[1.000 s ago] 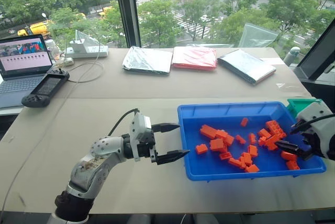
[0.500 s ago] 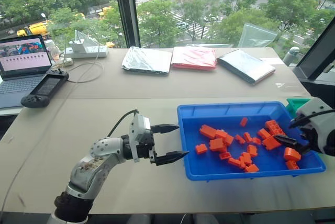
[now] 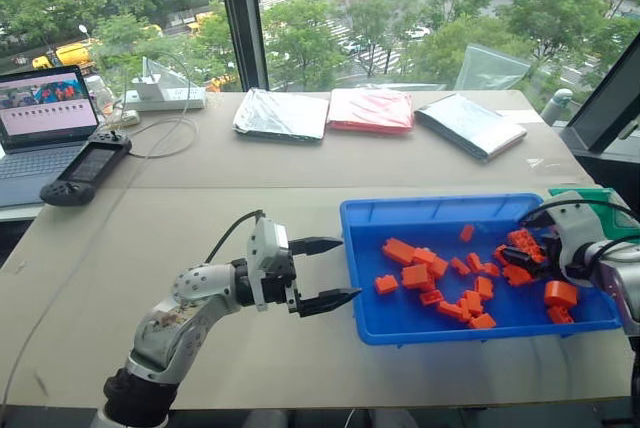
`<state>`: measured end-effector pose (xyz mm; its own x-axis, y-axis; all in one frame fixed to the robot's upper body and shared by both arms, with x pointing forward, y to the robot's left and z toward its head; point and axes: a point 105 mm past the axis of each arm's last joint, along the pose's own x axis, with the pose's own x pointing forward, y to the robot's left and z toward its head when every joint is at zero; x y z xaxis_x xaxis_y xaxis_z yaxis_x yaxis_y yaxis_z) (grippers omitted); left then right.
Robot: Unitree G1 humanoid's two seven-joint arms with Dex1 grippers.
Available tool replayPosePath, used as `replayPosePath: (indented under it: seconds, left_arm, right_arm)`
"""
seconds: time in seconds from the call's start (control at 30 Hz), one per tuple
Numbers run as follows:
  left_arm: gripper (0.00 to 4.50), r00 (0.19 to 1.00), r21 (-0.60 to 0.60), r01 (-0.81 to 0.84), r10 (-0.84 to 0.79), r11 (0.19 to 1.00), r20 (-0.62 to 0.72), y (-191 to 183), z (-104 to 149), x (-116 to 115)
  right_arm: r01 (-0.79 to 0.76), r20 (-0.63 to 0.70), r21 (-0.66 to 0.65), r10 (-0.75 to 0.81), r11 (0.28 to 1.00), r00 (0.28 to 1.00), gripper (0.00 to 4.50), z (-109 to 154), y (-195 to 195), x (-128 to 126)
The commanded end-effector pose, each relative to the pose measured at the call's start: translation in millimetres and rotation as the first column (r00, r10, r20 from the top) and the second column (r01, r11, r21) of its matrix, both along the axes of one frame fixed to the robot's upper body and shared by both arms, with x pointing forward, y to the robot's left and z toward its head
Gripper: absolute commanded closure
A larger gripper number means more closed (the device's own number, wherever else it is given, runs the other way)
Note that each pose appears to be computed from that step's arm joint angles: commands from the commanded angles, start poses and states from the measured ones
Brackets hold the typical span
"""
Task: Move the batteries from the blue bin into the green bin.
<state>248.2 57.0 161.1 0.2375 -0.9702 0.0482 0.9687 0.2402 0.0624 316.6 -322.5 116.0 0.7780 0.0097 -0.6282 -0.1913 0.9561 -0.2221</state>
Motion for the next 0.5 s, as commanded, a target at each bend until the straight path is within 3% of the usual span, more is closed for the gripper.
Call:
replayPosePath:
  seconds: [0.03, 0.37, 0.5]
  left_arm:
    - [0.0, 0.999, -0.019, 0.026, -0.025, 0.999, 0.042, -2.3, 12.5, -6.0]
    - [0.0, 0.999, -0.02, 0.031, -0.031, 0.999, 0.034, -2.2, 11.3, -6.0]
    - [0.0, 0.999, -0.018, 0.032, -0.032, 0.999, 0.032, -2.4, 10.2, -6.3]
  right_arm:
    - [-0.027, 0.049, 0.02, 0.026, 0.999, 0.998, 0.01, 18.6, 5.0, -1.5]
    - [-0.12, 0.08, 0.093, 0.113, 0.988, 0.99, 0.01, 33.8, 22.6, -19.8]
    - [-0.055, 0.088, 0.071, 0.048, 0.996, 0.995, 0.01, 31.1, 11.8, -16.7]
